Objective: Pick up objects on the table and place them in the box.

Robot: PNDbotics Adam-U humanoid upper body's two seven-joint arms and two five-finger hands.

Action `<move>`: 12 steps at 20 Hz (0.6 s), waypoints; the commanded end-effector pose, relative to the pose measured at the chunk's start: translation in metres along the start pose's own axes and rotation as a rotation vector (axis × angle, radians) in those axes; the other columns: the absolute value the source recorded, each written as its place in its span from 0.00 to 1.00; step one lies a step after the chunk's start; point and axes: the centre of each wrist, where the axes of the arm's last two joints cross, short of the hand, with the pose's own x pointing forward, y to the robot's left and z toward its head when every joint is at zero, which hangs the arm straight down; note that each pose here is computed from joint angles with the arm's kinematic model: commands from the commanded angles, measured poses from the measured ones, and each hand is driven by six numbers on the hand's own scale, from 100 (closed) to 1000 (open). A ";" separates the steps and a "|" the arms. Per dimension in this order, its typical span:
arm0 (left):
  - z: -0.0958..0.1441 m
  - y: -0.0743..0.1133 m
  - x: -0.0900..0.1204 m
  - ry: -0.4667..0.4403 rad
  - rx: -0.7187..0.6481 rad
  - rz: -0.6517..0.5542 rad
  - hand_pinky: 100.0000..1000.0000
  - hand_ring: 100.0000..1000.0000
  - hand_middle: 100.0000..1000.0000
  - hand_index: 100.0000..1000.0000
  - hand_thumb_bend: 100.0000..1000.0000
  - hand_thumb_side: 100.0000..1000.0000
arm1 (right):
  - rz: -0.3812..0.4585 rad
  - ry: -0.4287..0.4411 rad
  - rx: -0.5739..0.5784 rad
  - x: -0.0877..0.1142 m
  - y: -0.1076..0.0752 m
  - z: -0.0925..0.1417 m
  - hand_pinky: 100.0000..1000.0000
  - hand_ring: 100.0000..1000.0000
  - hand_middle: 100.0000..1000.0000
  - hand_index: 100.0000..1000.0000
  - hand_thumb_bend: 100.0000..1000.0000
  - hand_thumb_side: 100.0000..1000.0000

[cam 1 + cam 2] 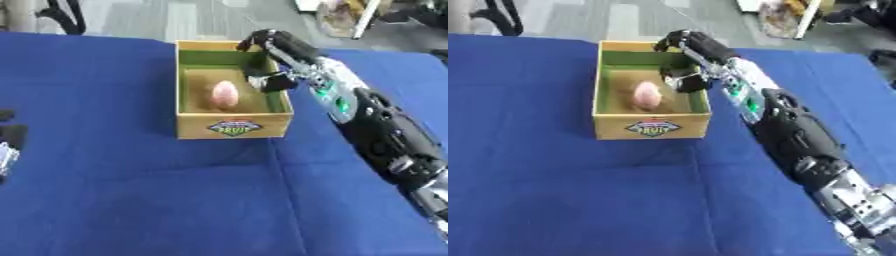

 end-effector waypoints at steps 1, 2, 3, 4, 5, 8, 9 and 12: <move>0.000 0.006 0.004 -0.012 0.023 -0.020 0.60 0.68 0.49 0.68 0.34 0.03 | -0.102 -0.020 -0.069 0.009 -0.033 0.014 0.51 0.82 0.63 0.78 0.00 0.09; 0.001 0.007 0.003 -0.009 0.028 -0.020 0.60 0.68 0.49 0.68 0.34 0.03 | -0.144 -0.013 -0.079 0.010 -0.035 0.019 0.51 0.81 0.62 0.78 0.00 0.10; 0.002 0.008 0.002 -0.004 0.033 -0.022 0.60 0.68 0.49 0.68 0.34 0.03 | -0.191 0.000 -0.094 0.009 -0.035 0.026 0.50 0.81 0.61 0.77 0.00 0.13; 0.003 0.008 0.002 -0.002 0.038 -0.023 0.60 0.68 0.49 0.68 0.34 0.04 | -0.237 0.013 -0.109 0.009 -0.035 0.033 0.49 0.81 0.59 0.76 0.00 0.17; 0.004 0.009 0.001 0.001 0.042 -0.024 0.60 0.68 0.49 0.68 0.34 0.04 | -0.290 0.031 -0.127 0.008 -0.034 0.040 0.49 0.81 0.59 0.76 0.00 0.20; 0.005 0.011 0.000 0.007 0.054 -0.027 0.60 0.68 0.49 0.68 0.34 0.04 | -0.413 0.077 -0.181 0.004 -0.031 0.062 0.48 0.80 0.58 0.75 0.00 0.25; 0.006 0.011 0.000 0.008 0.057 -0.028 0.60 0.69 0.49 0.68 0.34 0.04 | -0.441 0.094 -0.199 0.003 -0.030 0.068 0.48 0.80 0.57 0.75 0.00 0.26; 0.007 0.012 -0.001 0.012 0.066 -0.031 0.60 0.69 0.49 0.68 0.34 0.04 | -0.501 0.145 -0.244 0.000 -0.024 0.086 0.48 0.79 0.56 0.75 0.00 0.31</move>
